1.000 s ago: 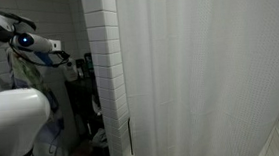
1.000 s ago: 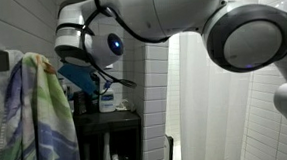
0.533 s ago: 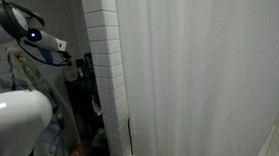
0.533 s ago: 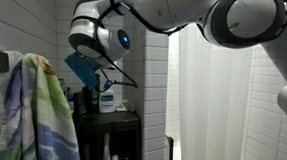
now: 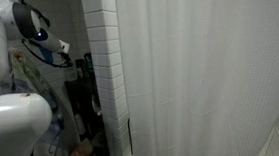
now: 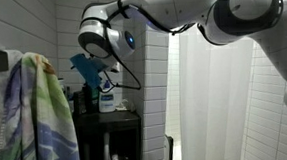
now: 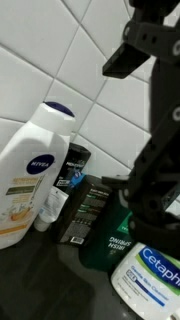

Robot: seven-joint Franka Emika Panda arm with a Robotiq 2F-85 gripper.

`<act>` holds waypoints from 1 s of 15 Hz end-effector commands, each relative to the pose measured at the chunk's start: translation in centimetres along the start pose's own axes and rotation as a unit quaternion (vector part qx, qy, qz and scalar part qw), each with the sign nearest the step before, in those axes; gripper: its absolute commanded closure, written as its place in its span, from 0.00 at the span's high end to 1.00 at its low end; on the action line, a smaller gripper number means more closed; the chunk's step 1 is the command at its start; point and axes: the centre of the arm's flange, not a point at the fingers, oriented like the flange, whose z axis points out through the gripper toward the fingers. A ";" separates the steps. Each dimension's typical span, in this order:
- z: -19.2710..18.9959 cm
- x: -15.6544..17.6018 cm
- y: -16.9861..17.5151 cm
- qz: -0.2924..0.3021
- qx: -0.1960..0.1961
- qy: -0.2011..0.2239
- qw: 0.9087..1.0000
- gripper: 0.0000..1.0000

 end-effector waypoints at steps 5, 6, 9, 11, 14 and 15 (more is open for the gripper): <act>-0.3 0.9 0.4 -0.029 -0.001 -0.017 0.999 1.00; -0.4 1.1 0.7 -0.035 -0.004 -0.015 0.999 1.00; -0.4 1.1 0.9 -0.042 -0.006 -0.016 0.999 1.00; -0.9 0.5 1.7 -0.001 -0.014 -0.059 0.998 1.00; -1.0 -1.5 3.1 0.062 -0.026 -0.104 0.992 1.00; -1.0 -2.1 3.5 0.072 -0.030 -0.111 0.991 1.00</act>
